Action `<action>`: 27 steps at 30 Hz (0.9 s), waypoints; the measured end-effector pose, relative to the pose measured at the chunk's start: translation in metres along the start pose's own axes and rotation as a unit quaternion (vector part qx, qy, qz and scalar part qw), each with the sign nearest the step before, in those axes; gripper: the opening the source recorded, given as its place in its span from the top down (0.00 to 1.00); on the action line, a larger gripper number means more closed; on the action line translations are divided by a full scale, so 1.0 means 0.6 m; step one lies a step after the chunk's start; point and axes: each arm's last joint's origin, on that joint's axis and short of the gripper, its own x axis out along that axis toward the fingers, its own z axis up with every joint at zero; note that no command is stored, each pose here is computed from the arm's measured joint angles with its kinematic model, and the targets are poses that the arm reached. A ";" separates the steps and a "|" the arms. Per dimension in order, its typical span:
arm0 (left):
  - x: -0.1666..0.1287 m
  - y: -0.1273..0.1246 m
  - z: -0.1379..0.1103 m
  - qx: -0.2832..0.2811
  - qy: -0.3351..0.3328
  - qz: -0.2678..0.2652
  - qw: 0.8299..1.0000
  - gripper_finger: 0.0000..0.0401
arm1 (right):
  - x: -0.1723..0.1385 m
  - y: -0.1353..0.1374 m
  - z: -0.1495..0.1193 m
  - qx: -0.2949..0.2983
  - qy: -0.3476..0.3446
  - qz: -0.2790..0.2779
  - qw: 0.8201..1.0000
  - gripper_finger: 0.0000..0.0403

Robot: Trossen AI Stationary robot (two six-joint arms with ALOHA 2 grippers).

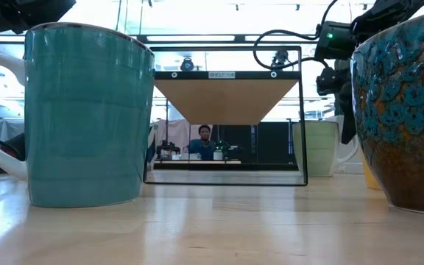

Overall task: Place coffee mugs
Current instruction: Put the green mug on the shelf

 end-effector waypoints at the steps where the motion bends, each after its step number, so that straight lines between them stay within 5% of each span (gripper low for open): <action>1: 0.000 0.000 0.000 0.000 0.000 0.000 1.000 0.65 | 0.000 0.000 0.000 -0.002 -0.001 0.000 1.000 0.82; 27: 0.000 0.000 0.000 0.000 0.000 0.000 1.000 0.65 | -0.069 -0.019 0.054 -0.019 -0.035 -0.001 0.999 0.82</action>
